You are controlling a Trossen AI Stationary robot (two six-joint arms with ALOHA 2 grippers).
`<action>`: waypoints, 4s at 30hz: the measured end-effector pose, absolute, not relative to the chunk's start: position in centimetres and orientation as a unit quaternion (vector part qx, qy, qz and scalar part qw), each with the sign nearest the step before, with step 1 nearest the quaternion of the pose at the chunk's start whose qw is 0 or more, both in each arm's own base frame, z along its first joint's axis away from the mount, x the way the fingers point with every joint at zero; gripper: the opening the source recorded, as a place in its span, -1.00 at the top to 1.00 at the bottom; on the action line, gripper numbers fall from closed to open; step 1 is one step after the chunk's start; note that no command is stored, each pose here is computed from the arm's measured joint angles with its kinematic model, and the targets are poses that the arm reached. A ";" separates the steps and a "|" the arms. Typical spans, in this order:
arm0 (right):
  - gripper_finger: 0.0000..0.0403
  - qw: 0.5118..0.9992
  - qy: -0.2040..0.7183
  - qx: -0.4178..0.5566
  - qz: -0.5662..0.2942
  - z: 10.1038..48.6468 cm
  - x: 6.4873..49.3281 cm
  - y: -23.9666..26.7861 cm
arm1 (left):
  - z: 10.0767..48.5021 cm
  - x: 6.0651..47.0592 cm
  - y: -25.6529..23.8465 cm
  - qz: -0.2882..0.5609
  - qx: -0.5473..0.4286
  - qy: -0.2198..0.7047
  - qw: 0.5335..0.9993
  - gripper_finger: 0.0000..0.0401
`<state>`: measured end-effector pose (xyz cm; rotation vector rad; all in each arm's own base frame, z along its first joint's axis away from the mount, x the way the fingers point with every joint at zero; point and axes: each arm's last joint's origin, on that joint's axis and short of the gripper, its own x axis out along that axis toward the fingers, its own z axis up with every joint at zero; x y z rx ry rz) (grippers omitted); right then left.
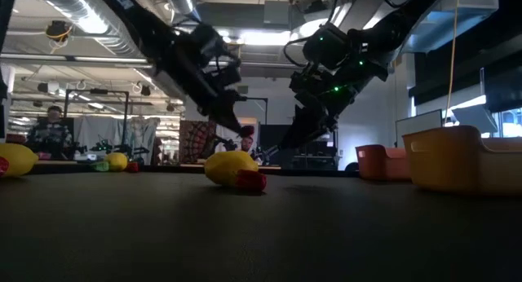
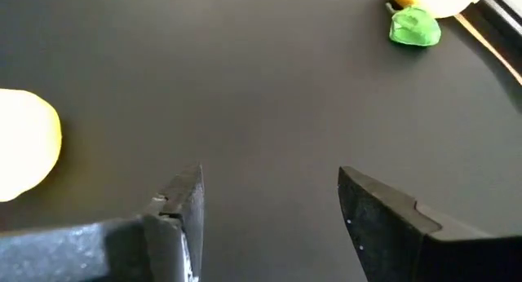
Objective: Sort produce into baskets
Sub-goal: Put the top right red chili pepper into the yellow bin
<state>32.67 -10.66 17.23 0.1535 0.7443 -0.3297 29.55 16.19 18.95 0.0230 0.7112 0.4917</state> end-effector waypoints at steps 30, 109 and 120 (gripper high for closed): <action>-0.06 0.956 0.281 0.070 -0.042 22.7 31.6 -8.4 | 19.7 30.5 6.8 0.144 -0.031 0.250 0.957 0.94; 1.00 0.786 0.574 0.169 -0.157 22.5 17.4 0.9 | 19.5 30.8 4.7 0.121 -0.061 0.256 0.957 0.27; 0.92 0.789 0.556 0.186 -0.183 18.0 16.9 0.8 | 19.5 30.8 4.6 0.120 -0.061 0.256 0.957 0.27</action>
